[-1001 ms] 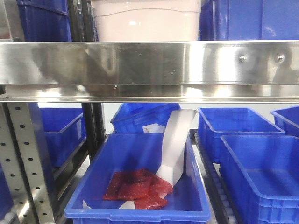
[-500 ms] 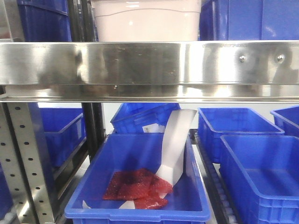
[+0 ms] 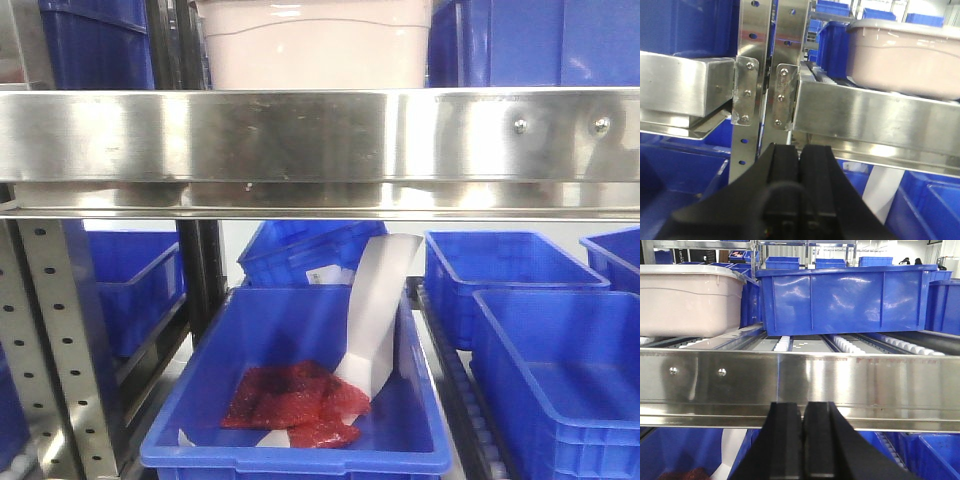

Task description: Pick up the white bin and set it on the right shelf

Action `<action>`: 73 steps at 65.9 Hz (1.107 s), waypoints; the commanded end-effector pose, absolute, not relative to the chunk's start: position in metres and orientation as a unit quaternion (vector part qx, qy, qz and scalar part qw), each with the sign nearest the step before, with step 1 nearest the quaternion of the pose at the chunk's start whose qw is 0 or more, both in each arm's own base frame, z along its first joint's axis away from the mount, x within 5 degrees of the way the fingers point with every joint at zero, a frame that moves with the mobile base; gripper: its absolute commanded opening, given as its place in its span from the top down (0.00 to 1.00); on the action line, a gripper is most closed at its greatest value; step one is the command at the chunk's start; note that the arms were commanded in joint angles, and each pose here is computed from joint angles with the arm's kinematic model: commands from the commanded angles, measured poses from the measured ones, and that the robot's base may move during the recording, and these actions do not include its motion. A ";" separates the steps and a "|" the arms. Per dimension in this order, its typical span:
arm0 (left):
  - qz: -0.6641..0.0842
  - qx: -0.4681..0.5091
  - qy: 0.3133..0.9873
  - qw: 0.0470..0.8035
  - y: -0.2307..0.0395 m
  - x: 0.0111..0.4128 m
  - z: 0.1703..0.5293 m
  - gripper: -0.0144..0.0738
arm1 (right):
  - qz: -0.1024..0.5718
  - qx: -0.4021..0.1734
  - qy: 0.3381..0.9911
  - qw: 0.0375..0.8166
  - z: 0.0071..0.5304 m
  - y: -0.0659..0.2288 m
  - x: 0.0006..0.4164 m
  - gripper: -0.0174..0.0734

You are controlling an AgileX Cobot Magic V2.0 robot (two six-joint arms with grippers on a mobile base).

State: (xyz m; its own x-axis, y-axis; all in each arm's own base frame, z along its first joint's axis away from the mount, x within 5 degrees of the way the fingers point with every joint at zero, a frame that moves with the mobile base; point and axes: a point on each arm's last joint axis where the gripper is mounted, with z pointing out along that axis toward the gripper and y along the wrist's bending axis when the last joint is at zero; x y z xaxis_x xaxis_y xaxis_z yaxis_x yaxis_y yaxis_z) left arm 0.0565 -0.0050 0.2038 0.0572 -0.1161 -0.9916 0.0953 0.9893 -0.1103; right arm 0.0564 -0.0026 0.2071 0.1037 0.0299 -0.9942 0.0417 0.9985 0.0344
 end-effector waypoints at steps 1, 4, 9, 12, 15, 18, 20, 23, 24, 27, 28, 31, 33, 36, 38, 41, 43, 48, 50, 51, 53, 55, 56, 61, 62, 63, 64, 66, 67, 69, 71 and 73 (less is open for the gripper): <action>-0.082 -0.016 0.638 0.766 -0.004 0.054 0.214 0.97 | -0.007 0.022 0.626 0.779 0.217 -0.002 0.053 0.75; -0.082 -0.016 0.639 0.765 -0.004 0.054 0.214 0.97 | -0.007 0.022 0.626 0.779 0.217 -0.002 0.053 0.75; -0.082 -0.016 0.640 0.764 -0.004 0.054 0.214 0.97 | -0.007 0.022 0.626 0.779 0.217 -0.002 0.053 0.75; -0.082 -0.015 0.640 0.764 -0.004 0.054 0.214 0.97 | -0.007 0.022 0.626 0.779 0.217 -0.002 0.053 0.75; -0.082 -0.015 0.640 0.764 -0.004 0.054 0.214 0.97 | -0.007 0.022 0.626 0.779 0.217 -0.002 0.053 0.75; -0.082 -0.015 0.640 0.764 -0.004 0.054 0.214 0.97 | -0.007 0.022 0.626 0.779 0.217 -0.002 0.053 0.75; -0.082 -0.015 0.640 0.764 -0.004 0.054 0.214 0.97 | -0.007 0.022 0.626 0.779 0.217 -0.002 0.053 0.75; -0.082 -0.015 0.640 0.764 -0.004 0.054 0.214 0.97 | -0.007 0.022 0.626 0.779 0.217 -0.002 0.053 0.75; -0.082 -0.015 0.640 0.764 -0.004 0.054 0.214 0.97 | -0.007 0.022 0.626 0.779 0.217 -0.002 0.053 0.75; -0.082 -0.015 0.640 0.764 -0.004 0.054 0.214 0.97 | -0.007 0.022 0.626 0.779 0.217 -0.002 0.053 0.75; -0.082 -0.015 0.640 0.764 -0.004 0.054 0.214 0.97 | -0.007 0.022 0.626 0.779 0.217 -0.002 0.053 0.75; -0.082 -0.015 0.640 0.764 -0.004 0.054 0.214 0.97 | -0.007 0.022 0.626 0.779 0.217 -0.002 0.053 0.75; -0.082 -0.015 0.640 0.764 -0.004 0.054 0.214 0.97 | -0.007 0.022 0.626 0.779 0.217 -0.002 0.053 0.75; -0.082 -0.015 0.640 0.764 -0.004 0.054 0.214 0.97 | -0.007 0.022 0.626 0.779 0.217 -0.002 0.053 0.75; -0.082 -0.015 0.640 0.764 -0.004 0.054 0.214 0.97 | -0.007 0.022 0.626 0.779 0.217 -0.002 0.053 0.75; -0.082 -0.015 0.640 0.764 -0.004 0.054 0.214 0.97 | -0.007 0.022 0.626 0.779 0.217 -0.002 0.053 0.75; -0.082 -0.015 0.640 0.764 -0.004 0.054 0.214 0.97 | -0.007 0.022 0.626 0.779 0.217 -0.002 0.053 0.75; -0.082 -0.015 0.640 0.764 -0.004 0.054 0.214 0.97 | -0.007 0.022 0.626 0.779 0.217 -0.002 0.053 0.75; -0.082 -0.015 0.640 0.764 -0.004 0.054 0.214 0.97 | -0.007 0.022 0.626 0.779 0.217 -0.002 0.053 0.75; -0.082 -0.015 0.640 0.764 -0.004 0.054 0.214 0.97 | -0.007 0.022 0.626 0.779 0.217 -0.002 0.053 0.75; -0.082 -0.015 0.640 0.764 -0.004 0.054 0.214 0.97 | -0.007 0.022 0.626 0.779 0.217 -0.002 0.053 0.75; -0.082 -0.015 0.640 0.764 -0.004 0.054 0.214 0.97 | -0.007 0.022 0.626 0.779 0.217 -0.002 0.053 0.75; -0.082 -0.015 0.640 0.764 -0.004 0.054 0.214 0.97 | -0.007 0.022 0.626 0.779 0.217 -0.002 0.053 0.75; -0.082 -0.015 0.640 0.764 -0.004 0.054 0.214 0.97 | -0.007 0.022 0.626 0.779 0.217 -0.002 0.053 0.75; -0.082 -0.015 0.640 0.764 -0.004 0.054 0.214 0.97 | -0.007 0.022 0.626 0.779 0.217 -0.002 0.053 0.75; -0.082 -0.015 0.640 0.764 -0.004 0.054 0.214 0.97 | -0.007 0.022 0.626 0.779 0.217 -0.002 0.053 0.75; -0.082 -0.015 0.640 0.764 -0.004 0.054 0.214 0.97 | -0.007 0.022 0.626 0.779 0.217 -0.002 0.053 0.75; -0.082 -0.015 0.640 0.764 -0.004 0.054 0.214 0.97 | -0.007 0.022 0.626 0.779 0.217 -0.002 0.053 0.75; -0.082 -0.015 0.640 0.764 -0.004 0.054 0.214 0.97 | -0.007 0.022 0.626 0.779 0.217 -0.002 0.053 0.75; -0.082 -0.015 0.640 0.764 -0.004 0.054 0.214 0.97 | -0.007 0.022 0.626 0.779 0.217 -0.002 0.053 0.75; -0.082 -0.015 0.640 0.764 -0.004 0.054 0.214 0.97 | -0.007 0.022 0.626 0.779 0.217 -0.002 0.053 0.75; -0.082 -0.015 0.640 0.764 -0.004 0.054 0.214 0.97 | -0.007 0.022 0.626 0.779 0.217 -0.002 0.053 0.75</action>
State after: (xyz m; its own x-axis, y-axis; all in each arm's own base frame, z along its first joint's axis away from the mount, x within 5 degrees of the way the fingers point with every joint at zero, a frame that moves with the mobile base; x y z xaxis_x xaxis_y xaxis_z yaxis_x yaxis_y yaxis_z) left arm 0.0563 -0.0050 0.2048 0.0683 -0.1215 -0.9902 0.0966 0.9887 -0.1147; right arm 0.0564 -0.0026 0.2068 0.1028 0.0315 -0.9942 0.0416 0.9985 0.0360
